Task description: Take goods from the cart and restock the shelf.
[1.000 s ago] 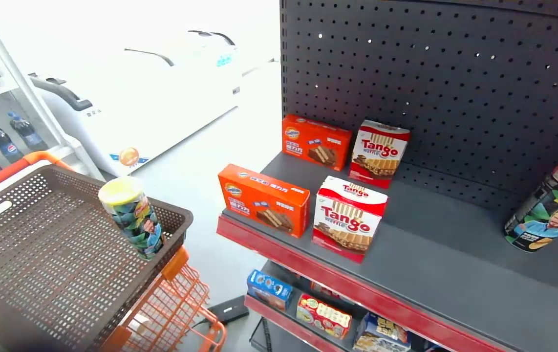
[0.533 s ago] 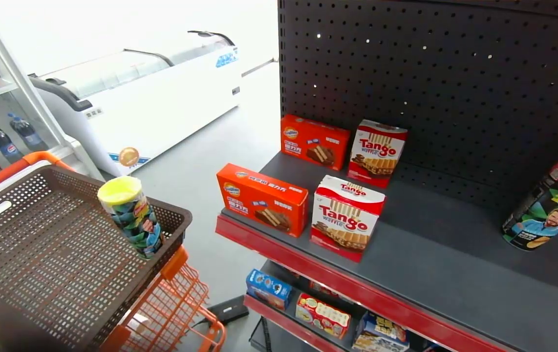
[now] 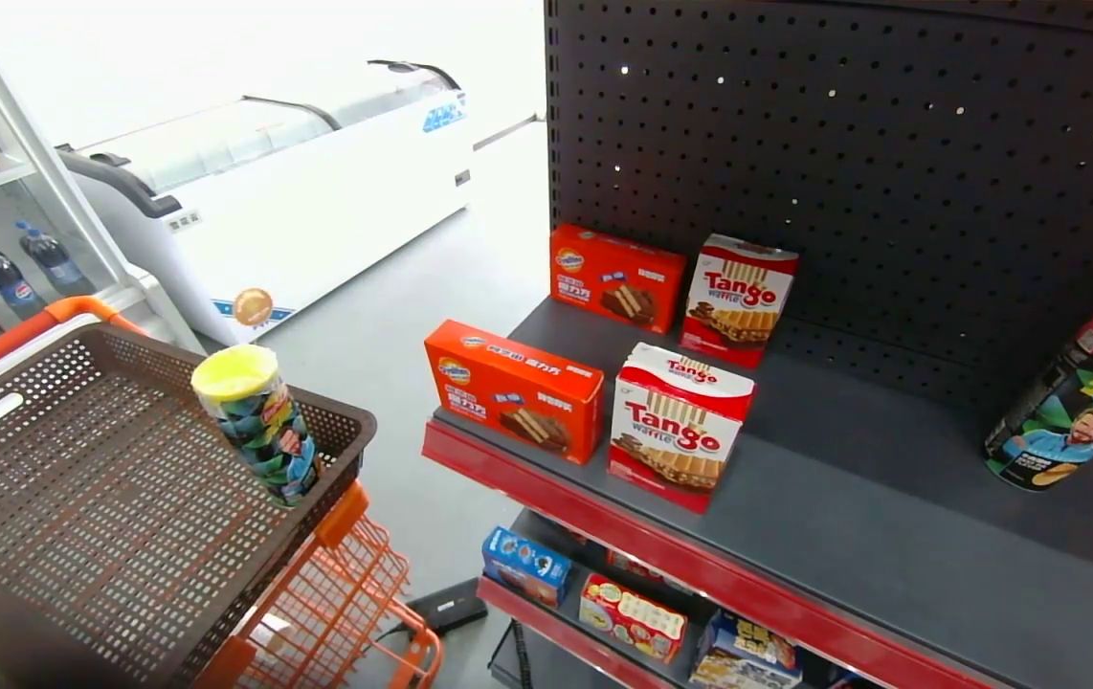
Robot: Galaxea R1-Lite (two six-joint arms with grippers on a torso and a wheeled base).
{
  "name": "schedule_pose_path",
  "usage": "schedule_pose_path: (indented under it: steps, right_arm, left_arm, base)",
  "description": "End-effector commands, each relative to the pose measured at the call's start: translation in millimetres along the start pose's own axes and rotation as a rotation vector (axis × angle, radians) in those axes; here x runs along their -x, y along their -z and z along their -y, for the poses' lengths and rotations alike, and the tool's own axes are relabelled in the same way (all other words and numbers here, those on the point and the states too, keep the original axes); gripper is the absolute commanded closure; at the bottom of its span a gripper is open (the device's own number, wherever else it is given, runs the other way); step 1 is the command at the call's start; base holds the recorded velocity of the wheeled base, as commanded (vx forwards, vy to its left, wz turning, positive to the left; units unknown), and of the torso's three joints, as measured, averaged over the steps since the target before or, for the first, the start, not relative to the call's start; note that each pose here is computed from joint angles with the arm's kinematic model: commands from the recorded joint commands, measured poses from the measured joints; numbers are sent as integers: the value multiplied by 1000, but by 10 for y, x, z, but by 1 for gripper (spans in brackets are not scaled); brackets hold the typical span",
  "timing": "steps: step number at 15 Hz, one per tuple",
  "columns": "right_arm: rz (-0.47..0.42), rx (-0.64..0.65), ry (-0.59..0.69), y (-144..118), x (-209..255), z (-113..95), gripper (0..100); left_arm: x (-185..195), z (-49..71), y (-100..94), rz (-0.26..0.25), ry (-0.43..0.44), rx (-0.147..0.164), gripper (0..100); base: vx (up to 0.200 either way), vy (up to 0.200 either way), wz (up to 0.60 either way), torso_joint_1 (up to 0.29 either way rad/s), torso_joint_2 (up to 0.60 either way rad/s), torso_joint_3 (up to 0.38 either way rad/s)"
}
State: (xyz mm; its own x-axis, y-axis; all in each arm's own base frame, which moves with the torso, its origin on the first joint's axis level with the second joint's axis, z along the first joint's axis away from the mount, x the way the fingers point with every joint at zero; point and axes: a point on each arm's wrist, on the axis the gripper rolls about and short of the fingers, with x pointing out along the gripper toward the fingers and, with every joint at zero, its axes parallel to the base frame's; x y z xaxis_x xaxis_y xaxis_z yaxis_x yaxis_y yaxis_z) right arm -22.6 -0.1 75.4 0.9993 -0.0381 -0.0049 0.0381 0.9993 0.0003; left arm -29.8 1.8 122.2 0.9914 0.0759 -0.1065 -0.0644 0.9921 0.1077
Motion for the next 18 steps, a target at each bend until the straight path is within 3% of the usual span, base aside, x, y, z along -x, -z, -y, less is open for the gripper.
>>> schedule_pose_path:
  steps: [1, 3, 6, 7, 8, 10, 12, 13, 15, 18]
  right_arm:
    - [-1, 0, 0, 0, -1, 0, 0]
    - [-1, -1, -1, 0, -1, 0, 0]
    - [-1, 0, 0, 0, -1, 0, 0]
    - [-1, 0, 0, 0, -1, 0, 0]
    - [-1, 0, 0, 0, -1, 0, 0]
    - [-1, 0, 0, 0, -1, 0, 0]
    - [-1, 0, 0, 0, -1, 0, 0]
    - [-1, 0, 0, 0, -1, 0, 0]
    - [-1, 0, 0, 0, -1, 0, 0]
    - [-1, 0, 0, 0, -1, 0, 0]
  left_arm:
    - [-183, 0, -102, -119, 30, 26, 0]
    - [-389, 10, -254, -135, 61, 45, 0]
    - [-750, 26, -407, -175, 27, 58, 0]
    - [-1059, 24, -465, -188, 23, 78, 0]
    - [-1301, 16, -513, -170, 34, 122, 0]
    - [-1646, -121, -530, -155, -79, 128, 0]
    - [-1872, -109, -511, -135, -61, 109, 0]
    - [-1984, -47, -451, -135, -27, 99, 0]
    - [-2092, -23, -370, -133, -20, 100, 0]
    - [-2450, -13, -178, -76, -26, 99, 0]
  base:
    - [0, 0, 0, 0, 0, 0]
    - [0, 0, 0, 0, 0, 0]
    - [0, 0, 0, 0, 0, 0]
    - [0, 0, 0, 0, 0, 0]
    - [0, 0, 0, 0, 0, 0]
    - [0, 0, 0, 0, 0, 0]
    - [0, 0, 0, 0, 0, 0]
    - [0, 0, 0, 0, 0, 0]
    - [0, 0, 0, 0, 0, 0]
    - [0, 0, 0, 0, 0, 0]
